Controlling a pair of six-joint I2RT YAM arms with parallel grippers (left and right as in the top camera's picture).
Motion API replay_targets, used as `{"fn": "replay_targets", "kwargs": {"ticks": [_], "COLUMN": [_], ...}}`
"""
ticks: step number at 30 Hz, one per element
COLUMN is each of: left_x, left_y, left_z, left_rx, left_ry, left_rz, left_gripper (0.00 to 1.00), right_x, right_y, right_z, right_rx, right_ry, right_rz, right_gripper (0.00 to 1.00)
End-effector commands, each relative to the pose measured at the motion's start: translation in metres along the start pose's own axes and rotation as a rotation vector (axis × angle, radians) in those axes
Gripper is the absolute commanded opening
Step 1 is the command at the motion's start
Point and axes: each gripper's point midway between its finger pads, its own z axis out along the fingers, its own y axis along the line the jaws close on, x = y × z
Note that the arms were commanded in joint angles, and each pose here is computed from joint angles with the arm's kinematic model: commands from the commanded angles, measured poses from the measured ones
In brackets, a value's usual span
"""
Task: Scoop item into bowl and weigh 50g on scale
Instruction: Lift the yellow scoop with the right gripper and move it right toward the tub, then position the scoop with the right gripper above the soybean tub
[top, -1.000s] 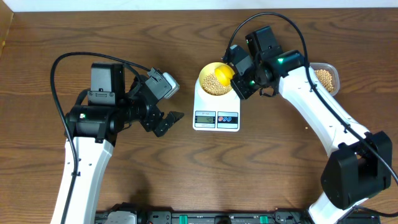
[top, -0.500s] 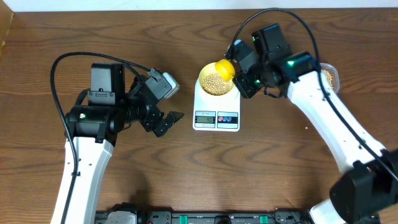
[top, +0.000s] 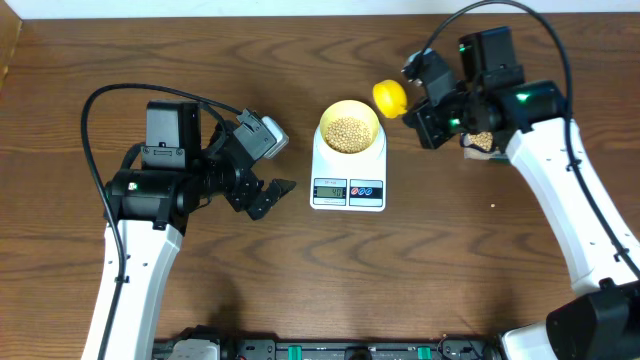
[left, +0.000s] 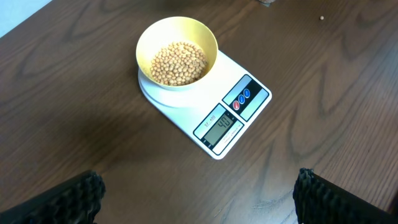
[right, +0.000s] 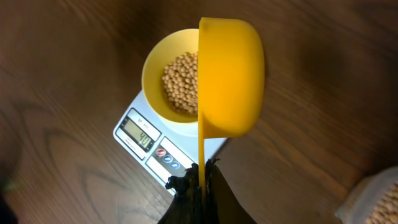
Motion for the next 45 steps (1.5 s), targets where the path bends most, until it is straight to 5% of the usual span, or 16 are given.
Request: {"fn": "replay_targets", "kwargs": {"ticks": [1,45], "left_x": [-0.005,-0.005], "left_y": [0.001,0.001], "left_z": [-0.003,-0.003], "left_rx": [-0.004,-0.004], "left_ry": [-0.015,-0.015], "left_rz": [-0.007,-0.007], "left_gripper": [0.99,0.99], "right_x": [-0.008,0.028], "right_y": [-0.005,-0.093], "right_z": [-0.019,-0.061], "right_rx": [-0.013,0.108], "right_ry": [-0.049,-0.06], "right_rz": [0.004,0.224], "right_gripper": [0.01,0.01]}}
